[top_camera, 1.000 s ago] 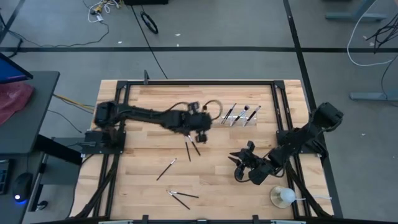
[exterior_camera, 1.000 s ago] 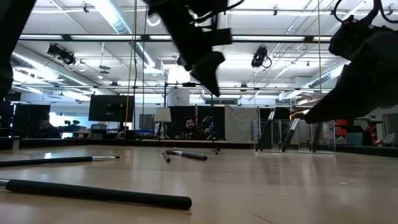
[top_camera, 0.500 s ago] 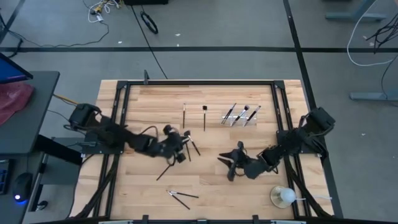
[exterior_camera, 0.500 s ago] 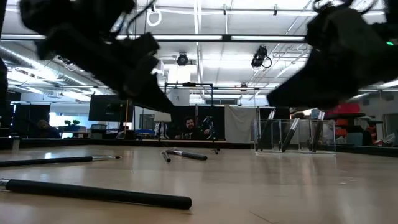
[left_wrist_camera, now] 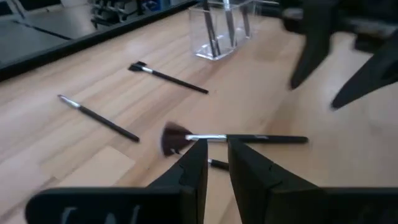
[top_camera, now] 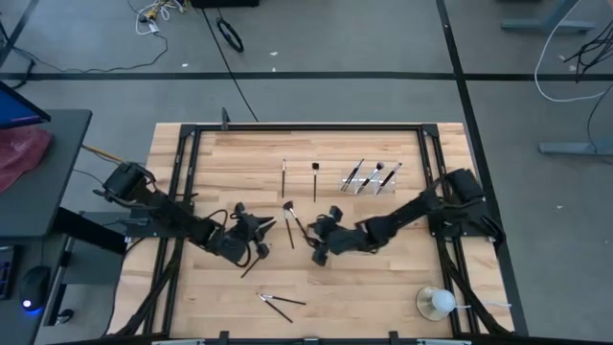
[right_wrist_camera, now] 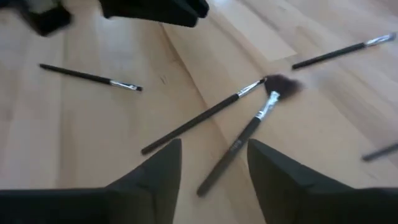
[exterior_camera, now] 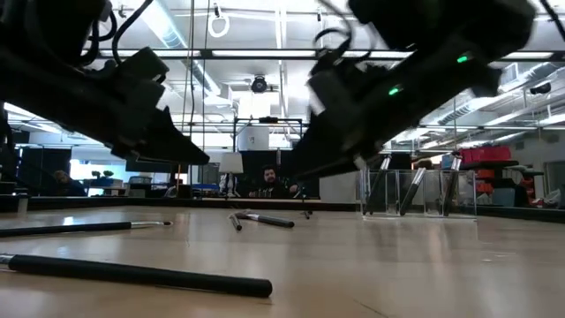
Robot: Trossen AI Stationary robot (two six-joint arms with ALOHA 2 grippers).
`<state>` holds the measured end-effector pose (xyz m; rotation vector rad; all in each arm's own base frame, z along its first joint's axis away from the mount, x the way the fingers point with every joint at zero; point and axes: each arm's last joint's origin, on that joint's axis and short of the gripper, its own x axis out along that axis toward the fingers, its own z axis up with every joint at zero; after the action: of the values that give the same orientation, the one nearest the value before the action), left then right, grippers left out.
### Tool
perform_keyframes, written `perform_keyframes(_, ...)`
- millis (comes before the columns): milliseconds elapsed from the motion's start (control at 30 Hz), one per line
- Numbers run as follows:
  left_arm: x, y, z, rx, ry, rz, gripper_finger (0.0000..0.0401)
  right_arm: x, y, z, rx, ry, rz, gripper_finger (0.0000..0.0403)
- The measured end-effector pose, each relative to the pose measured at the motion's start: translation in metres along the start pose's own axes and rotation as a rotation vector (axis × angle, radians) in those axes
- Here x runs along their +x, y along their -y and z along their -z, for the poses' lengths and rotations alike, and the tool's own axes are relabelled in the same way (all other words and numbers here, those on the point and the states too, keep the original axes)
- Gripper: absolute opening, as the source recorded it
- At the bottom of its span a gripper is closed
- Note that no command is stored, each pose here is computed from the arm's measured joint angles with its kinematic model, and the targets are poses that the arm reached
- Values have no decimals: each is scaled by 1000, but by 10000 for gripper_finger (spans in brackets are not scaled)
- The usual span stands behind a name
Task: Put items in baskets/containers
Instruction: Put the black highlighter brush into the transparent organizer
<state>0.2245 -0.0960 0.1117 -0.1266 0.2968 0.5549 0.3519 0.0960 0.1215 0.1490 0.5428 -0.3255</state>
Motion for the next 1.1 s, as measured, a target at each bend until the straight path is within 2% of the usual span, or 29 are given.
perform_keyframes(167,2,1,0,-26,-35,51,69,31,7,4,-3,-110,12,197)
perform_keyframes(300,5,0,-1,-34,-51,67,69,42,13,12,-12,-163,26,172)
perform_keyframes(433,6,-1,-2,-52,-47,66,69,42,18,17,-14,-238,64,115)
perform_keyframes(567,7,0,-4,-69,-35,70,69,39,22,22,-27,-302,100,32)
perform_keyframes(633,7,1,-5,-81,-23,77,69,37,21,24,-40,-313,109,14)
perform_keyframes(767,7,2,-7,-95,-10,85,69,25,20,31,-21,-298,149,24)
perform_keyframes(933,6,2,-8,-100,-3,89,69,-8,28,40,13,-233,161,8)
perform_keyframes(1033,6,4,-11,-97,18,102,69,-28,35,44,50,-150,137,9)
perform_keyframes(1100,6,5,-14,-83,34,130,69,-39,34,37,117,-26,79,10)
